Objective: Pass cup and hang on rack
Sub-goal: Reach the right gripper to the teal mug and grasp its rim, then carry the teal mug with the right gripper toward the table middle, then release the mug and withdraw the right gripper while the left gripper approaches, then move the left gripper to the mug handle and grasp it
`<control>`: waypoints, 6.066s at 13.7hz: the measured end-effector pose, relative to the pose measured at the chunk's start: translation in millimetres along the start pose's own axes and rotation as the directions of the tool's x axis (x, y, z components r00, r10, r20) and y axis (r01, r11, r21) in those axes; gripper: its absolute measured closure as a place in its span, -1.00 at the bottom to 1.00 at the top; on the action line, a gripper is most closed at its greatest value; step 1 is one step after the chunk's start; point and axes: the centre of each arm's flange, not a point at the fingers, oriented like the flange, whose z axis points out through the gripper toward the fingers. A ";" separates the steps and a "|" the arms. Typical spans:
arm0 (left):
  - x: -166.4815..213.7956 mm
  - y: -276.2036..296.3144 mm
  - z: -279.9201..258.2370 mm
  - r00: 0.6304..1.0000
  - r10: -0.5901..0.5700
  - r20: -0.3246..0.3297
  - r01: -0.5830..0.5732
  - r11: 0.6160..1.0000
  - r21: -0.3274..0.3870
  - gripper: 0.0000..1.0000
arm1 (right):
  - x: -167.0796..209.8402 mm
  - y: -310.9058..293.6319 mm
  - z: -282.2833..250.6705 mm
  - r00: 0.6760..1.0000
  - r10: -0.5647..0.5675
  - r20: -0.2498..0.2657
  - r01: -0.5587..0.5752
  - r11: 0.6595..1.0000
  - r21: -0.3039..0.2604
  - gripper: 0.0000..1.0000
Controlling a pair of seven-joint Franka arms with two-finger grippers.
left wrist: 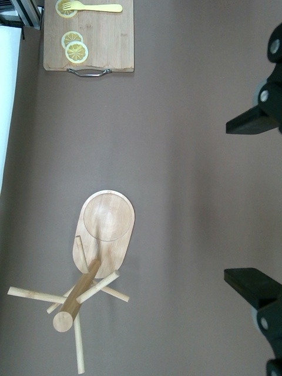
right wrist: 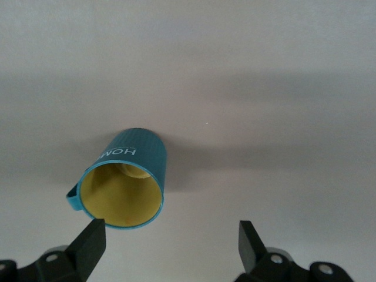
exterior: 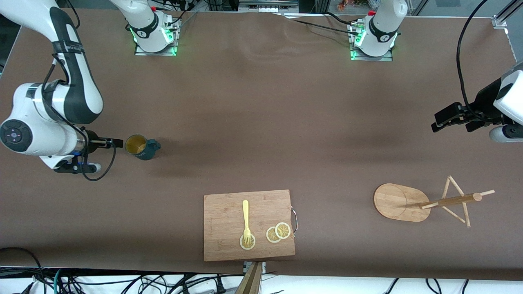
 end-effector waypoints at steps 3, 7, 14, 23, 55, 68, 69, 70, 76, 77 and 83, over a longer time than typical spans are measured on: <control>1.2 -0.2 2.9 1.000 0.000 0.004 0.000 1.000 0.000 -1.00 | -5.1 -4.0 33.7 0.999 -0.044 -0.011 0.044 0.999 0.001 -1.00; 5.3 -0.9 12.5 1.000 -0.002 0.019 0.002 1.000 0.001 -1.00 | -11.5 -9.3 62.3 0.995 -0.094 -0.026 0.094 0.996 0.001 -1.00; 5.4 -0.3 12.8 1.000 -0.001 0.019 0.001 1.000 0.001 -1.00 | -14.0 -11.1 78.8 0.983 -0.176 -0.049 0.176 0.984 -0.004 -0.37; 5.5 -0.3 12.8 1.000 -0.001 0.019 0.001 1.000 0.001 -1.00 | -4.8 -53.2 51.6 0.962 -0.255 -0.098 0.256 0.967 -0.004 0.92; 5.1 -36.6 -9.8 0.999 -0.036 -0.025 0.036 0.999 -0.004 -1.00 | -123.8 -582.5 20.7 0.908 0.403 -0.111 -0.385 0.909 0.158 -0.21; -89.2 -41.5 146.6 0.993 0.101 0.068 -0.102 0.995 0.017 -1.00 | -29.6 -252.4 -202.2 0.991 -0.099 -0.095 0.097 0.995 -0.027 -1.00; -93.7 -44.9 169.7 0.991 0.119 0.054 -0.118 0.993 -0.005 -1.00 | -26.0 -219.6 -211.6 0.987 -0.134 -0.088 0.132 0.991 -0.029 -1.00; -99.2 -48.9 192.2 0.989 0.144 0.040 -0.144 0.989 -0.020 -1.00 | -23.9 -188.2 -219.5 0.983 -0.163 -0.082 0.161 0.987 -0.030 -1.00; -112.8 -69.2 286.1 0.932 0.362 -0.013 -0.350 0.893 -0.284 -1.00 | -52.6 -20.1 -282.1 0.991 -0.041 -0.124 0.033 0.997 -0.064 -1.00; -113.0 -77.7 300.9 0.919 0.392 -0.036 -0.381 0.863 -0.330 -1.00 | -61.9 -2.5 -289.7 0.991 -0.015 -0.130 0.007 0.998 -0.061 -1.00; -133.7 -114.2 414.4 0.739 0.592 -0.321 -0.662 0.553 -0.506 -1.00 | -117.3 46.3 -309.4 0.986 0.053 -0.161 -0.058 0.998 -0.027 -1.00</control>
